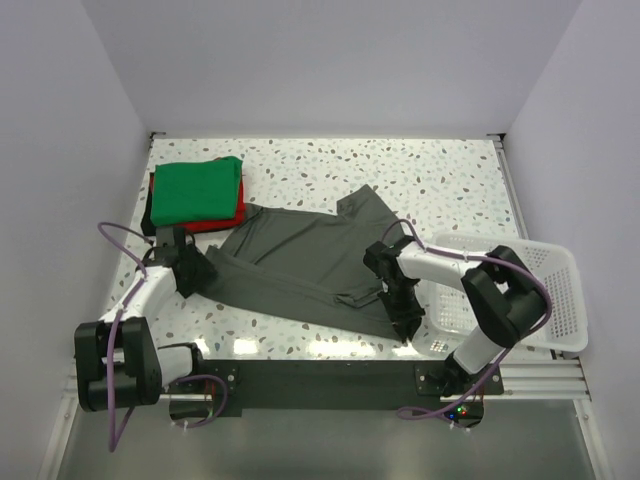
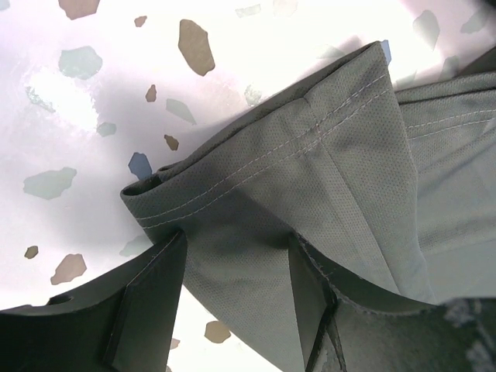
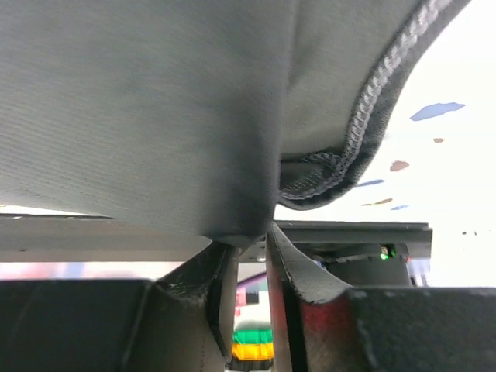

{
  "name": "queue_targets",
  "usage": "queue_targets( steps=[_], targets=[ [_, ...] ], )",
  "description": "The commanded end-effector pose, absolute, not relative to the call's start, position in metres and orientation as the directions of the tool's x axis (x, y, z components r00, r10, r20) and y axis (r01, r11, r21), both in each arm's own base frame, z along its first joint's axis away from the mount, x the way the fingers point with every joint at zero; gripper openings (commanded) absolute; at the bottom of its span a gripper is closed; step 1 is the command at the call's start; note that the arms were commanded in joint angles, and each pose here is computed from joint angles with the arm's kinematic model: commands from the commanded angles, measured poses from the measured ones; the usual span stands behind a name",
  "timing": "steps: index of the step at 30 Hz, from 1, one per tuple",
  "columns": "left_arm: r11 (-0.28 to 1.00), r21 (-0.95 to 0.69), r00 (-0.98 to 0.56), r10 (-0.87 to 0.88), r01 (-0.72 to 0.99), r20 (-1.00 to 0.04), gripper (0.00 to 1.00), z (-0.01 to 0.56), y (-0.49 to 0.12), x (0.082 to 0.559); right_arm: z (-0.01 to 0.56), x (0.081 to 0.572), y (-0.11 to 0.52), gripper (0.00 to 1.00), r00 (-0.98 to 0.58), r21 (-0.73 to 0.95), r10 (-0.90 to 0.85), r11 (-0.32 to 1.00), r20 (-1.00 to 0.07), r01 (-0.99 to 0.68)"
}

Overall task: Fold and stack the t-shirts
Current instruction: Fold the tshirt

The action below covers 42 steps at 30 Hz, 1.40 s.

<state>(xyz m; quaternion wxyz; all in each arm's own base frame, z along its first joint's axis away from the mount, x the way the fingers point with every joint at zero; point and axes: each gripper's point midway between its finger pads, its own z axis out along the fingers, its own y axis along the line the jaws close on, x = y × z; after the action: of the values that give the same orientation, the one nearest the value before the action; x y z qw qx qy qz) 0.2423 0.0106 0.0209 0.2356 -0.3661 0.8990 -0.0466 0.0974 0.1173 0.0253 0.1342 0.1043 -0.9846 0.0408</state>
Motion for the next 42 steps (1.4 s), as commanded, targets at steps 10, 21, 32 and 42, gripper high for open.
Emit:
queue_targets(
  steps=[10, 21, 32, 42],
  targets=[
    [0.763, -0.308, -0.604, -0.641, -0.569, -0.473, 0.63, 0.048, 0.013, 0.270, 0.060, 0.117, 0.131, 0.45, -0.954, -0.028, -0.215, 0.974, 0.210, -0.226],
    [0.784, -0.441, -0.577, -0.621, -0.438, -0.531, 0.68, 0.101, -0.024, 0.281, 0.096, 0.159, 0.207, 0.59, -0.958, 0.299, -0.286, 0.913, -0.019, -0.278],
    [0.805, -0.492, -0.709, -0.556, -0.331, -0.433, 0.70, 0.052, -0.088, 0.271, 0.062, 0.201, 0.243, 0.48, -0.960, 0.352, -0.252, 0.893, -0.126, -0.281],
    [0.811, -0.459, -0.745, -0.548, -0.363, -0.381, 0.70, 0.015, -0.085, 0.245, 0.031, 0.200, 0.238, 0.42, -0.970, 0.301, -0.238, 0.922, -0.049, -0.242]
  ],
)
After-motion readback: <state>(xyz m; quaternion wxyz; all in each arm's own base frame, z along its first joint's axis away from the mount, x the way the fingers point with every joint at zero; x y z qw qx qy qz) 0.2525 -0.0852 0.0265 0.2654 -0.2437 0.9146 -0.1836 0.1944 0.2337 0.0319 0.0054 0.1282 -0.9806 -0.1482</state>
